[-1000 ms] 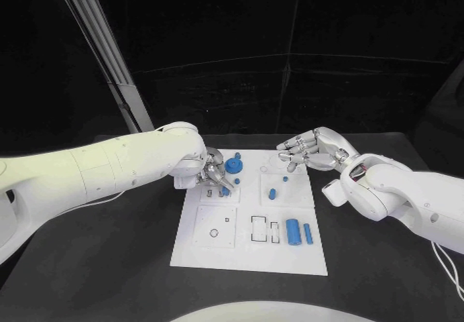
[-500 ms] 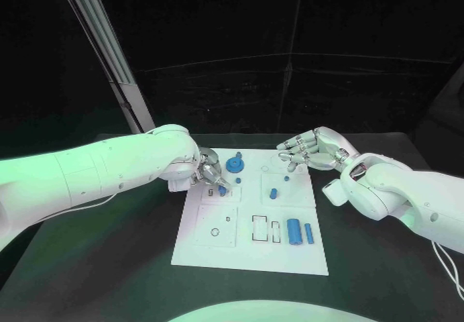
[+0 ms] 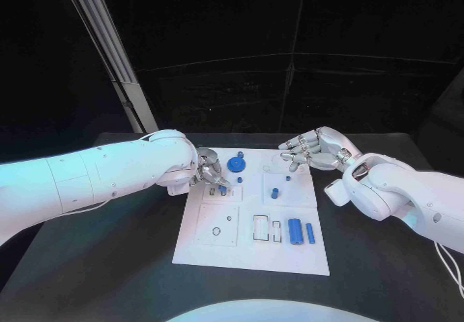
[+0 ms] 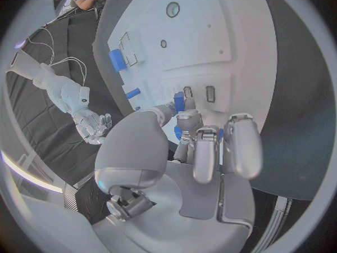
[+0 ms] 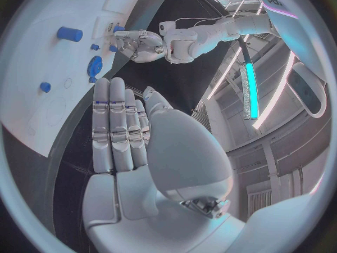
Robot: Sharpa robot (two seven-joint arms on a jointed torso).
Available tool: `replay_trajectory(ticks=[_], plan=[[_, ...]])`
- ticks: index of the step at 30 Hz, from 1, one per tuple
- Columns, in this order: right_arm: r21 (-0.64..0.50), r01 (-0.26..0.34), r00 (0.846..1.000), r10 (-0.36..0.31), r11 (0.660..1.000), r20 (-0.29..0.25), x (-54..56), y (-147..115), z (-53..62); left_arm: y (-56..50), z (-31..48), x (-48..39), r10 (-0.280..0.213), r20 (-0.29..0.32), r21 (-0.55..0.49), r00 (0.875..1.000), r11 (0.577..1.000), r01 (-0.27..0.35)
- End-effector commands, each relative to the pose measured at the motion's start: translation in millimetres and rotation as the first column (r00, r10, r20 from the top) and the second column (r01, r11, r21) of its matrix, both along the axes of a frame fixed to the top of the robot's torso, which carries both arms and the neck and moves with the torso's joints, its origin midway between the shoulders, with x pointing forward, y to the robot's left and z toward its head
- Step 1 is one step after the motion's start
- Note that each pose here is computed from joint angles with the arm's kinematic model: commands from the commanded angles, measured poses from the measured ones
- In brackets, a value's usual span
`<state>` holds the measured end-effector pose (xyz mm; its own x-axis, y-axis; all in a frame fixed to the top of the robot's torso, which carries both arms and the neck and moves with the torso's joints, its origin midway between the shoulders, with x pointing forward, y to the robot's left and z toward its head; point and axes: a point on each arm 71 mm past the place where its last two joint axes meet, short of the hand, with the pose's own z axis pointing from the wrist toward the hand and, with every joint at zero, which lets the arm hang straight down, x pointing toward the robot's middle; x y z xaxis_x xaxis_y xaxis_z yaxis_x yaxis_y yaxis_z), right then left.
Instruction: Assemble the parts on the task board
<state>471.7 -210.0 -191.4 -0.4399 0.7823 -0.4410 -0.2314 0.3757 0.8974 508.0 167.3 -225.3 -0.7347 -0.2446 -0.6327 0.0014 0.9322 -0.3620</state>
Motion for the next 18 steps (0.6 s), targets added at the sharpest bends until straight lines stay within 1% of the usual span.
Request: replay_trajectory(ticks=[1,5,9,12,18], plan=[[0.007,-0.01,1.0,0.01,1.0,0.003,-0.2,0.6,1.5,-2.1,2.9,2.3,-0.011,0.105,0.002,0.994,1.0,0.011],[0.007,-0.01,1.0,0.01,1.0,0.004,-0.2,0.4,1.6,-4.0,0.7,1.0,-0.019,0.13,0.005,0.991,1.0,0.018],[0.008,-0.01,1.0,0.01,1.0,0.005,0.0,0.6,1.6,-4.8,-3.7,-2.2,-0.037,0.148,0.025,0.988,0.999,0.034],[0.008,-0.01,1.0,0.01,1.0,0.005,0.1,0.6,1.5,-4.9,-6.1,-3.9,-0.047,0.145,0.037,0.988,0.998,0.042],[0.008,-0.011,1.0,0.011,1.0,0.005,0.4,1.1,1.3,-4.1,-10.1,-7.2,-0.065,0.116,0.066,0.991,0.996,0.058]])
